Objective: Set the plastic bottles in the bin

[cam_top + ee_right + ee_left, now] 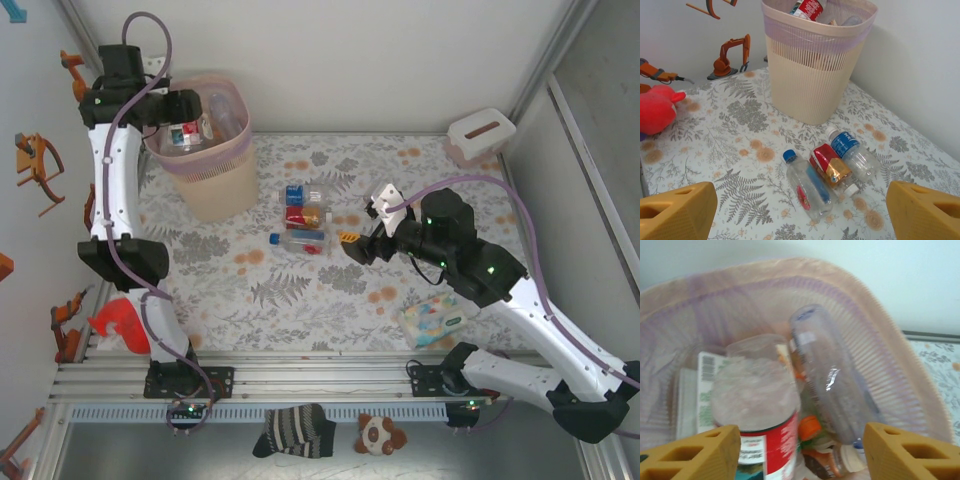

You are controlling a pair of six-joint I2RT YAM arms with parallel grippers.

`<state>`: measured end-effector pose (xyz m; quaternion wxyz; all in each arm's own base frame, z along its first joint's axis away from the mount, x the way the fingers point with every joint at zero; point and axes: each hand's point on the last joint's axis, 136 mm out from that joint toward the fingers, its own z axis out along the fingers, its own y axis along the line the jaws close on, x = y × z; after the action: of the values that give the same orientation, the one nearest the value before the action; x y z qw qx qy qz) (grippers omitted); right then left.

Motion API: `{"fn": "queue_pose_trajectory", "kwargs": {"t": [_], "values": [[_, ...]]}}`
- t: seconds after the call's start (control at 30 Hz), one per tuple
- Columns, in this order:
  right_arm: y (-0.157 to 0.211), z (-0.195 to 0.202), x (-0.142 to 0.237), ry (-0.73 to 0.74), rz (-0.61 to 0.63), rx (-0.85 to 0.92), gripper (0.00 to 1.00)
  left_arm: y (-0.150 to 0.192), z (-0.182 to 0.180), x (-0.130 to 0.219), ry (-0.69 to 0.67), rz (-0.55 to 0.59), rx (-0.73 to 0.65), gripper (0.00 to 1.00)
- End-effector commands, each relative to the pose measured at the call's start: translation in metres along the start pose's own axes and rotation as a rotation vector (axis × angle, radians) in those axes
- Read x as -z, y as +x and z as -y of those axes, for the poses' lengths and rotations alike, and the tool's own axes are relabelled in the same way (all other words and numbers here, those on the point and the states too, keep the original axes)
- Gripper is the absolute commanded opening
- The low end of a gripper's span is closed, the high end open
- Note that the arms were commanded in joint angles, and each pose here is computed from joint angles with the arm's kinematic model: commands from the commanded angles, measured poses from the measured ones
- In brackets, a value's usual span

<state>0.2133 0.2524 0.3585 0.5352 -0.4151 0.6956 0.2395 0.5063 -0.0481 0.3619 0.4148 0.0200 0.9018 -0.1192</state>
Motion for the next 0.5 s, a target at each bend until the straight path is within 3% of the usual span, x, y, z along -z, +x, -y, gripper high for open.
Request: {"fn": "queue_pose_trajectory", "kwargs": {"t": [0.0,0.17,0.47], "values": [[-0.013,-0.001,0.005,0.002,0.058,0.001,0.86,-0.017,0.029,0.01,0.114,0.068,-0.032,0.58],[-0.014,0.0,0.005,0.002,0.06,-0.003,0.87,-0.004,0.038,-0.017,0.197,0.003,-0.004,0.45],[-0.014,0.0,0.009,0.011,0.059,-0.002,0.86,0.034,-0.018,-0.049,0.038,-0.14,0.064,0.4]]}}
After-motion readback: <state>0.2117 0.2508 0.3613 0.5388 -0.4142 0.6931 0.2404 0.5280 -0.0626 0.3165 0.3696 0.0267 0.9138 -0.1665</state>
